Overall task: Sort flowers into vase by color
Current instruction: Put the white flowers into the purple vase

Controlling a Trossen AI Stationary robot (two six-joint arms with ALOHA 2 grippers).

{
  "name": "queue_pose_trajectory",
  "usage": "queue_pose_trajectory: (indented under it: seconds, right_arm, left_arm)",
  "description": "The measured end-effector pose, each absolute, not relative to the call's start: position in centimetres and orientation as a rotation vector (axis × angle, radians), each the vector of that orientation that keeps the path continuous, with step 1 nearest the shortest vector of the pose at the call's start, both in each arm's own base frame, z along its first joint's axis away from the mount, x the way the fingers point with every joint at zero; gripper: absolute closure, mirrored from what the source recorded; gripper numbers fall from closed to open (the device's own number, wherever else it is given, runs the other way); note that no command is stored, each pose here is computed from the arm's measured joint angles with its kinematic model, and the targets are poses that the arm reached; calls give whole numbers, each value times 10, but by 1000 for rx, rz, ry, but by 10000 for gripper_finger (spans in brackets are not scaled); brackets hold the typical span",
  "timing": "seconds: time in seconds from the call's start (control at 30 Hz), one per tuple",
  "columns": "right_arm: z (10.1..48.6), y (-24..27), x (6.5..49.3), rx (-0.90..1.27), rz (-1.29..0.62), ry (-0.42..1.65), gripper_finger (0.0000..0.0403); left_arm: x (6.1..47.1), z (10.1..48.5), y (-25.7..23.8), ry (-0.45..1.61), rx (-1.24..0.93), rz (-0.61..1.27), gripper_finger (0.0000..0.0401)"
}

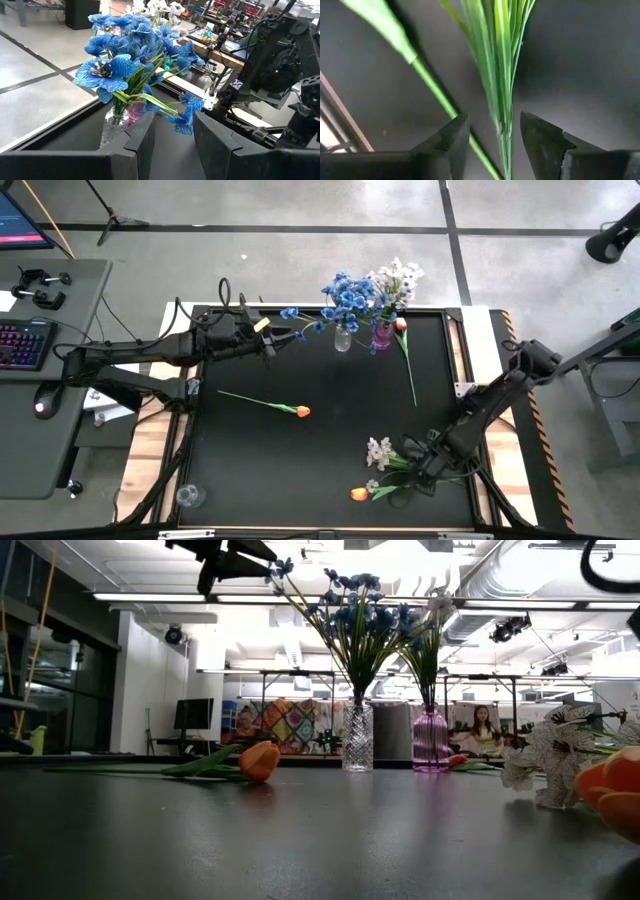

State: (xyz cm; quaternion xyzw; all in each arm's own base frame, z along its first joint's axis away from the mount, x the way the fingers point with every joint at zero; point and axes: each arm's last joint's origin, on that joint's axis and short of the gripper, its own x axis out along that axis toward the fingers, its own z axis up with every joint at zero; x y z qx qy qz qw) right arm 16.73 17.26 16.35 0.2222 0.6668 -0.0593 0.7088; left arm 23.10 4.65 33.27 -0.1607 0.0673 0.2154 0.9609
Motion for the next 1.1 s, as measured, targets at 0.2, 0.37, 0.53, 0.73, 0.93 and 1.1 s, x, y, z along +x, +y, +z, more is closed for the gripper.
queue_pose_trajectory:
  seconds: [0.2, 0.37, 0.53, 0.73, 0.93, 1.1]
  right_arm:
    - [146, 176, 171, 457, -165, 1506, 239]
    - [136, 178, 173, 434, -193, 1532, 239]
    - [134, 178, 173, 422, -203, 1541, 248]
    - [134, 175, 170, 408, -227, 1556, 374]
    - [158, 161, 167, 442, -246, 1485, 397]
    - [194, 135, 158, 500, -370, 1262, 400]
  left_arm:
    - [231, 333, 47, 136, -326, 437, 282]
    - [231, 333, 47, 136, -326, 437, 282]
    - [231, 333, 47, 137, -325, 437, 282]
    - [231, 333, 47, 136, -325, 437, 282]
    - [231, 333, 47, 133, -323, 450, 282]
    - [231, 333, 47, 132, -322, 457, 282]
